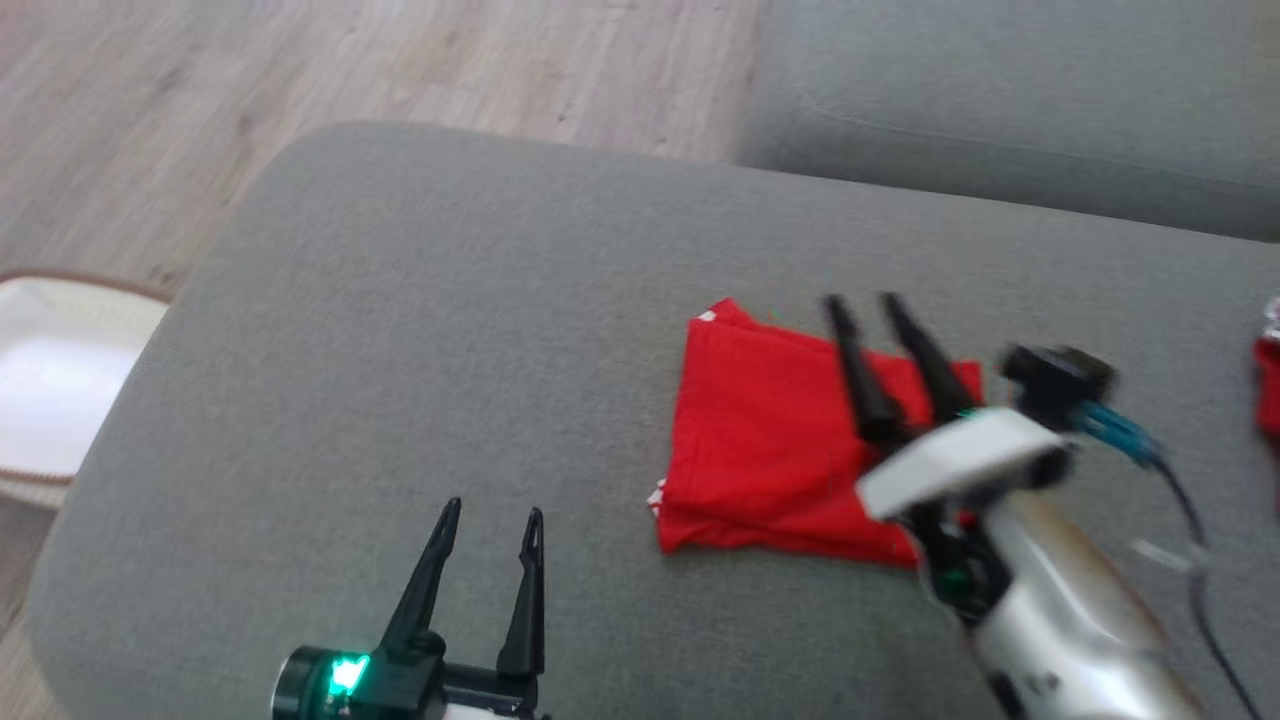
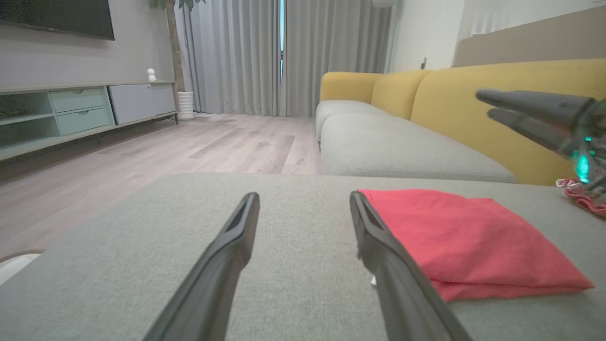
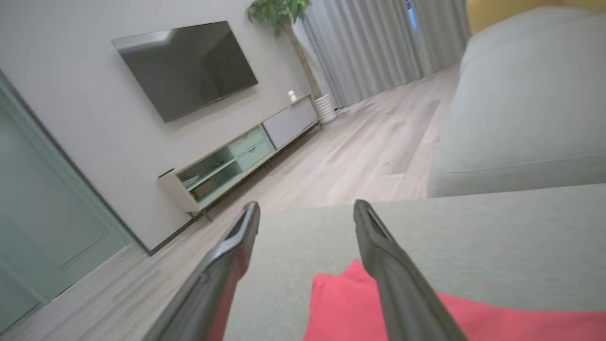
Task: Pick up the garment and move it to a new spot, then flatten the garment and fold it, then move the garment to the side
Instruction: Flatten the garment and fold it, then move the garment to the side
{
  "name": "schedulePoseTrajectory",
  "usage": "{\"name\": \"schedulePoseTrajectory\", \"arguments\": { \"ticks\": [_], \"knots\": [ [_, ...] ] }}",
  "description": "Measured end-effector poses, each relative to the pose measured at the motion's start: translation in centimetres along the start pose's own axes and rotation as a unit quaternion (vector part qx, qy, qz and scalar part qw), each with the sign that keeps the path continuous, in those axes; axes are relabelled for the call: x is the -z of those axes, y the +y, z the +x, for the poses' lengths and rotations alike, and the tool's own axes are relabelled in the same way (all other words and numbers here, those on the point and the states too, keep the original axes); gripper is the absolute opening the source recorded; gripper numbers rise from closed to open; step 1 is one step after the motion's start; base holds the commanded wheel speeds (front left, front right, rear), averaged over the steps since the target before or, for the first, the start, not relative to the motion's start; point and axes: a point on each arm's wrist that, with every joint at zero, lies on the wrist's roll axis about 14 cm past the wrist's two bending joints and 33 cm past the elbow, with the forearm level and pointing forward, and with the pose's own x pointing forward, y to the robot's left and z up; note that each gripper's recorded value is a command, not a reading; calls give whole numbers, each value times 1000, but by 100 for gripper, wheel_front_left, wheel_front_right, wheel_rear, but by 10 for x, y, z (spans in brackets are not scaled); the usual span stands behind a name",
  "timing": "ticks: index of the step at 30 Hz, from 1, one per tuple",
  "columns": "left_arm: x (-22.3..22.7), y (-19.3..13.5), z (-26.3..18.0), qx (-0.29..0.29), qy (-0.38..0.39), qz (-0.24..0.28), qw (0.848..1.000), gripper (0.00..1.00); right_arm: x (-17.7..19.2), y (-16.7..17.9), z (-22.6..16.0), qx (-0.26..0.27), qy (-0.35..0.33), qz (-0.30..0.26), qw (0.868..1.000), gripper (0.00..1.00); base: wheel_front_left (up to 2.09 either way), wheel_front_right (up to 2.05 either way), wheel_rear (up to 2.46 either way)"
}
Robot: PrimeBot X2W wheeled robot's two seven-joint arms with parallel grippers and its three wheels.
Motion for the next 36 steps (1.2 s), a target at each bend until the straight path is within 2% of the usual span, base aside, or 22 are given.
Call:
{"name": "schedulePoseTrajectory", "arguments": {
  "ticks": [3,4,9,14,19,25,36],
  "knots": [
    [-8,-2,2,3,-14,-3,1000,100,-7,-31,-33,37,-15,-39,998,100,0,0,0],
    [-8,-2,2,3,-14,-3,1000,100,-7,-31,-33,37,-15,-39,998,100,0,0,0],
    [-14,-6,0,8,-26,-4,1000,100,-10,-69,-90,111,-30,-71,991,100,0,0,0],
    [-26,-11,1,19,-45,1,999,100,-11,-80,-130,152,-34,-130,979,100,0,0,0],
    [-22,-10,-7,20,-40,7,999,100,2,-82,-163,202,-37,-118,971,100,0,0,0],
    [-16,-16,-14,37,-32,7,999,100,7,-83,-178,221,-32,-127,966,100,0,0,0],
    [-21,-14,-14,45,-42,5,998,100,1,-79,-179,222,-46,-128,965,100,0,0,0]
  ]
}}
